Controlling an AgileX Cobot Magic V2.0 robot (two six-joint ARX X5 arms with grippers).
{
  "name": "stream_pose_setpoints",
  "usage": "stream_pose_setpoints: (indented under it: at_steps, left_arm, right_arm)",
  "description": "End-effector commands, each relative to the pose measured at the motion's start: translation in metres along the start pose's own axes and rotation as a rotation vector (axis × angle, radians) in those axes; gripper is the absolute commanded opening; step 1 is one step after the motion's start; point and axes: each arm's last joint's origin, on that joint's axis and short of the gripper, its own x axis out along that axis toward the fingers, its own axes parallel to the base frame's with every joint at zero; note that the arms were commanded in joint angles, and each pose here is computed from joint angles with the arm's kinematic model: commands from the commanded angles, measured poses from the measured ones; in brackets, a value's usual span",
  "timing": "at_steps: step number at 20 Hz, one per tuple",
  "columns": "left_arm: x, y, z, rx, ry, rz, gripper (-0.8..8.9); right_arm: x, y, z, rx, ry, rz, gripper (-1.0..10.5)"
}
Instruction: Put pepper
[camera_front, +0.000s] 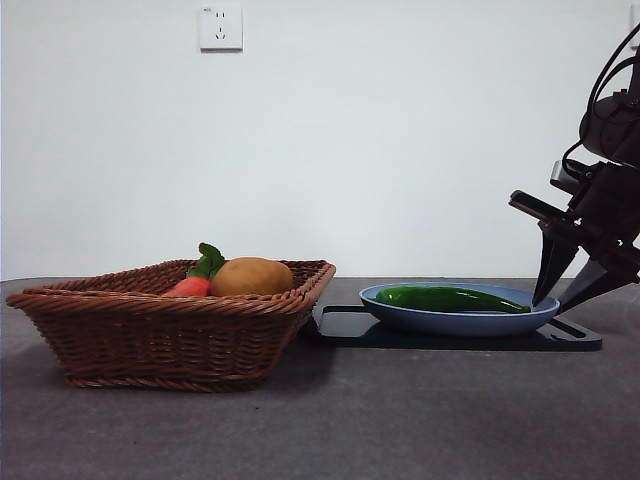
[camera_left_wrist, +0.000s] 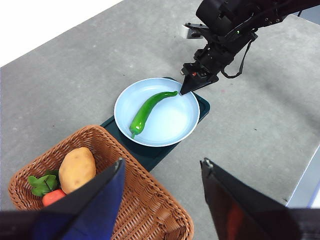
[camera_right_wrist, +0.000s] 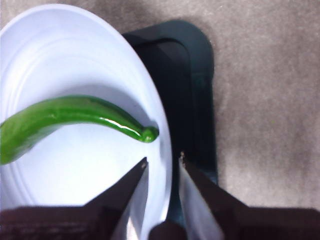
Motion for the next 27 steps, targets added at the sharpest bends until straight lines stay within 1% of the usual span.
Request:
stream_pose_setpoints:
  at_steps: [1,5,8,11,14,17,19,20,21,24,27]
  left_arm:
    - [-0.001,-0.002,0.004,-0.002,-0.012,-0.005,2.72]
    - [-0.001,-0.002,0.003,-0.001,0.003,-0.004,2.72]
    - [-0.001,-0.002,0.002,0.001,0.013,-0.005,2.72]
    - [-0.001,-0.002,0.0,0.0,0.032,-0.007,2.71]
    - [-0.001,-0.002,-0.001,0.0,0.044,-0.007,2.71]
    - [-0.001,-0.002,-0.003,-0.001,0.065,-0.009,2.7]
    - [-0.002,-0.002,-0.005,-0.002,0.082,-0.012,2.68]
    - [-0.002,-0.002,-0.006,-0.003,0.091,-0.013,2.47]
    - [-0.002,-0.002,-0.006,-0.003,0.098,-0.014,2.01]
    - [-0.002,-0.002,-0.008,-0.004,0.109,-0.015,0.0]
    - [-0.002,-0.002,-0.008,-0.005,0.109,-0.014,0.06]
  right_arm:
    - [-0.01,0.001,0.007,-0.006,-0.037,-0.003,1.6]
    - [-0.065,0.018,0.009,-0.044,-0.147,0.009,1.6]
    - [-0.119,0.042,-0.006,-0.128,-0.205,0.019,1.6]
    - [-0.168,0.076,-0.042,-0.269,-0.196,0.045,1.6]
    - [-0.204,0.105,-0.084,-0.383,-0.174,0.089,1.6]
    - [-0.227,0.127,-0.122,-0.481,-0.135,0.153,1.5]
    - [-0.236,0.134,-0.141,-0.526,-0.09,0.182,1.5]
    - [-0.238,0.137,-0.15,-0.547,-0.061,0.194,1.5]
    - [-0.239,0.139,-0.155,-0.562,-0.038,0.202,1.5]
    - [-0.239,0.142,-0.164,-0.635,0.015,0.213,0.0]
    - [-0.238,0.144,-0.163,-0.65,0.006,0.219,0.1]
